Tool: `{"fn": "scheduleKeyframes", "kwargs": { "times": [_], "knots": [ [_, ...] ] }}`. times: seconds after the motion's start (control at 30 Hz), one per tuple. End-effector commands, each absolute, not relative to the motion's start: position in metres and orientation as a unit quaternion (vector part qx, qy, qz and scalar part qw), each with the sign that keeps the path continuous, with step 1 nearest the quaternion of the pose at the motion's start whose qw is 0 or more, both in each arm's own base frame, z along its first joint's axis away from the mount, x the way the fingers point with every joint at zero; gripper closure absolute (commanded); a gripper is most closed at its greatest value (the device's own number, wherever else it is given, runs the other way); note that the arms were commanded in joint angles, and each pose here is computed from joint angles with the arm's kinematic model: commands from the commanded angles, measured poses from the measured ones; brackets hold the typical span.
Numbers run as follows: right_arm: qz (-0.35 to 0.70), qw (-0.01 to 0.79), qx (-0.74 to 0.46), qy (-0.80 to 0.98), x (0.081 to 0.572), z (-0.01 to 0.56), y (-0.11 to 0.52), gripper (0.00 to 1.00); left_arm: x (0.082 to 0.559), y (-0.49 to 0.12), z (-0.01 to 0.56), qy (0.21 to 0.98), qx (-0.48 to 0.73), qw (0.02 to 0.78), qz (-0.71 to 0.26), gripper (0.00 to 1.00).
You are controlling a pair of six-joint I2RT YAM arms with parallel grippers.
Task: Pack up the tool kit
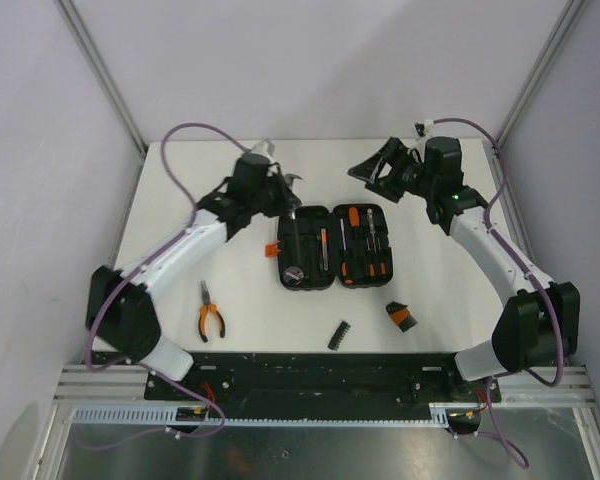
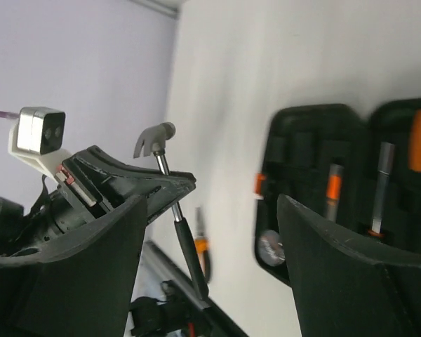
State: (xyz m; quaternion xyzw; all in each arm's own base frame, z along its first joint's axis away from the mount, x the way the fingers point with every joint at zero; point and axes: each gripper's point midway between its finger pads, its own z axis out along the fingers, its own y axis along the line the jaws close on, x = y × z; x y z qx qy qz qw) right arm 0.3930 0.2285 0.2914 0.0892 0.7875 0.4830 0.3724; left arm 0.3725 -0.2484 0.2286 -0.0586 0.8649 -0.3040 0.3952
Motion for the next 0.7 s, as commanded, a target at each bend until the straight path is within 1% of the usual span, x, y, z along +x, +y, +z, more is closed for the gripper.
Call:
{"fn": "scheduleKeyframes", "kwargs": {
  "times": [0.0,0.2,0.4,0.67],
  "knots": [
    [0.359,0.379,0.104,0.847,0.38,0.259,0.188,0.22,0.385,-0.266,0.202,0.888,-0.046,0.4,-0.221,1.0],
    [0.321,0.35,0.121,0.872,0.368,0.238,0.174,0.24,0.396,-0.286,0.158,0.911,-0.038,0.379,-0.157,1.0],
    [0.307,0.33,0.126,0.883,0.362,0.226,0.166,0.24,0.41,-0.296,0.124,0.922,-0.029,0.369,-0.11,1.0],
    [0.311,0.316,0.13,0.887,0.359,0.22,0.165,0.25,0.432,-0.307,0.094,0.933,-0.035,0.35,-0.079,1.0]
  ]
}}
